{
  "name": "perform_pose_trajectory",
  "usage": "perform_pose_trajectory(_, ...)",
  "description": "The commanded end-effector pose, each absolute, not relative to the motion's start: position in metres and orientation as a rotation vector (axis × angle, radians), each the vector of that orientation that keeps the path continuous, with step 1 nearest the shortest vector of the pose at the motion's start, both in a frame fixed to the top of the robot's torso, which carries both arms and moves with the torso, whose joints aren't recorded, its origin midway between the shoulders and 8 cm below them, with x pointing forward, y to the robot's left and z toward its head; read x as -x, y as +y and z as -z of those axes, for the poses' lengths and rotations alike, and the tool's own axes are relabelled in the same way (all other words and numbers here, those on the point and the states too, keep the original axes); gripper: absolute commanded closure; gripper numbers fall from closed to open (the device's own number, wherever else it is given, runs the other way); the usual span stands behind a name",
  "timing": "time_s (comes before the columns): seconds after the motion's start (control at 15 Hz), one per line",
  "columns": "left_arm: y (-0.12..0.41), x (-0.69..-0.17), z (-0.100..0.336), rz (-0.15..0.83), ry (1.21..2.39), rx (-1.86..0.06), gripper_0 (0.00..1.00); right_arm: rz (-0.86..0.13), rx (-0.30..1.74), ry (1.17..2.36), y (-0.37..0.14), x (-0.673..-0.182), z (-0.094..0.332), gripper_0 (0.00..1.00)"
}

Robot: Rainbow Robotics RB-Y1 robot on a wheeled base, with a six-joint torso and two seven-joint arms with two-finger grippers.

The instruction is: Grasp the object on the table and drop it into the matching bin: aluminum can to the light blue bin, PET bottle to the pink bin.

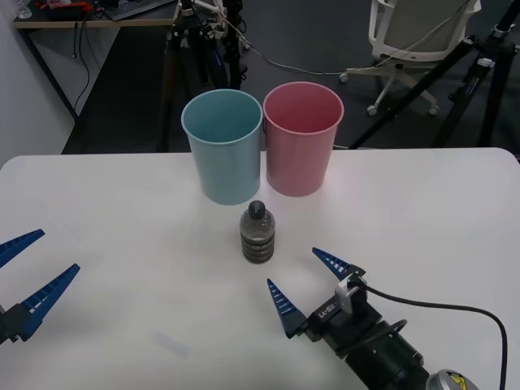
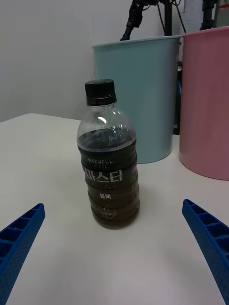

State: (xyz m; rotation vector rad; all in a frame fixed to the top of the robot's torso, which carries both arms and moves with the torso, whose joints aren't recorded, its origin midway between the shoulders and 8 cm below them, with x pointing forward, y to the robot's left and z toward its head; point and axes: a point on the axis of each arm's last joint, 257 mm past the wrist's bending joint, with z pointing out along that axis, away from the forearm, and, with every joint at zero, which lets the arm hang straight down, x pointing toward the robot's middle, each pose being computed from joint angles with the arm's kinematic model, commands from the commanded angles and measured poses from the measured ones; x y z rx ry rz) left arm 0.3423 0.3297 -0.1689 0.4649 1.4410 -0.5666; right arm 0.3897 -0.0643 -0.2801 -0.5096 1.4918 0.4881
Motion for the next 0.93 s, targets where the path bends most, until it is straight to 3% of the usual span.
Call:
perform_pose_trajectory(0.07,0.330,-0.342,0.169,0.567,1.441,-0.465,0.00,-0.485,0.506,1.508,-0.056,-0.392,0.284,0.00)
perform_pose_trajectory(0.2,0.330,-0.342,0.169,0.567,1.441,-0.465,0.00,-0.533,0.486,1.510,-0.046,-0.398,0.290,0.00)
perform_pose_trajectory(0.93,0.330,-0.342,0.169,0.567,1.441,-0.465,0.00,-0.520,0.498,1.468,-0.016,-0.425,0.283,0.00)
